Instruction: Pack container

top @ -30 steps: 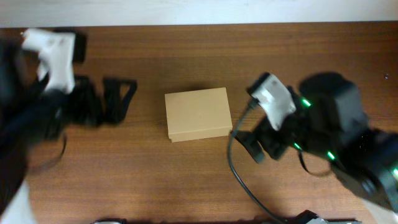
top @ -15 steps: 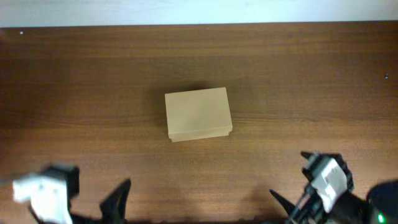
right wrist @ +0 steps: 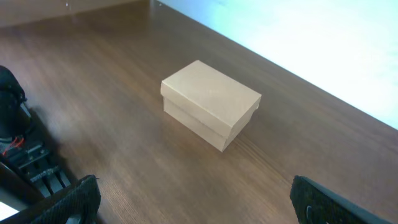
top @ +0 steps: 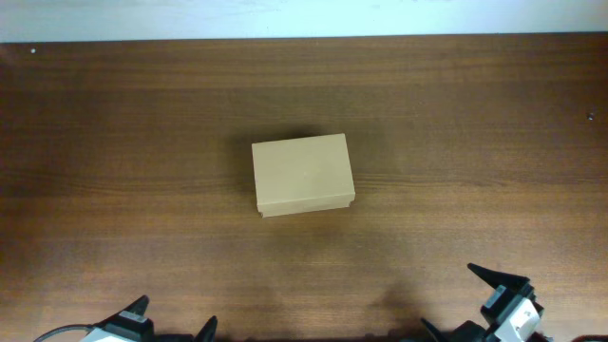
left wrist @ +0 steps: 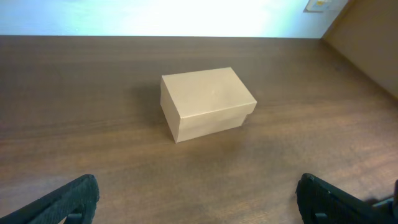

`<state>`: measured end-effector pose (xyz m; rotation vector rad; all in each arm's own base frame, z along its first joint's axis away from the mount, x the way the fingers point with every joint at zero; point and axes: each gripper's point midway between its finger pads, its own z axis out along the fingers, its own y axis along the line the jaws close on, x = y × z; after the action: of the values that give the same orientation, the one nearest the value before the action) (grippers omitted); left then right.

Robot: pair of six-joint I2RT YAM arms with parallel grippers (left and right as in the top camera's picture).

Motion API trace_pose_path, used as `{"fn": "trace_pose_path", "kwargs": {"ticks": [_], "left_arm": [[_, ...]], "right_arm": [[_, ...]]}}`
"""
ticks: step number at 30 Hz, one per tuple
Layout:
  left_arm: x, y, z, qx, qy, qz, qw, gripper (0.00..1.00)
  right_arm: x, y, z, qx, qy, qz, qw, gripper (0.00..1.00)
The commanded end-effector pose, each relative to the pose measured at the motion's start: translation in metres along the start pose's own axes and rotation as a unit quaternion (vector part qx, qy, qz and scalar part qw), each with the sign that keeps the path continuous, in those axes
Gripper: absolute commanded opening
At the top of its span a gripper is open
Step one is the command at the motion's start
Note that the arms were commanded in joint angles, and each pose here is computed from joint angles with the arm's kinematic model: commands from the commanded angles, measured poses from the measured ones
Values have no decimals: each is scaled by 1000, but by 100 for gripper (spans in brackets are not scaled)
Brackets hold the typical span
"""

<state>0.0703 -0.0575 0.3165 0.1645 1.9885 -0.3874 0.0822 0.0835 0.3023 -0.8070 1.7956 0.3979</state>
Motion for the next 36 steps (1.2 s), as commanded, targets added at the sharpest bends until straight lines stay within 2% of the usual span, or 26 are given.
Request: {"fn": "trace_pose_path", "kwargs": {"ticks": [1, 12, 18, 22, 28, 32, 36], "left_arm": [[6, 0, 8, 10, 4, 7, 1000, 100], [4, 1, 12, 10, 0, 8, 1000, 100], [14, 2, 12, 8, 20, 2, 1000, 100], [2, 22, 13, -50, -4, 9, 999, 99], [-11, 72, 28, -173, -33, 12, 984, 100], [1, 93, 58, -200, -23, 12, 979, 100], [14, 103, 84, -200, -22, 40, 979, 100]], "right_arm": [[0, -1, -1, 3, -6, 7, 1000, 99], [2, 0, -1, 2, -1, 7, 1000, 99], [2, 0, -1, 2, 0, 7, 1000, 99], [2, 0, -1, 2, -1, 7, 1000, 99], [2, 0, -1, 2, 0, 7, 1000, 99], [2, 0, -1, 2, 0, 7, 1000, 99], [2, 0, -1, 2, 0, 7, 1000, 99]]}}
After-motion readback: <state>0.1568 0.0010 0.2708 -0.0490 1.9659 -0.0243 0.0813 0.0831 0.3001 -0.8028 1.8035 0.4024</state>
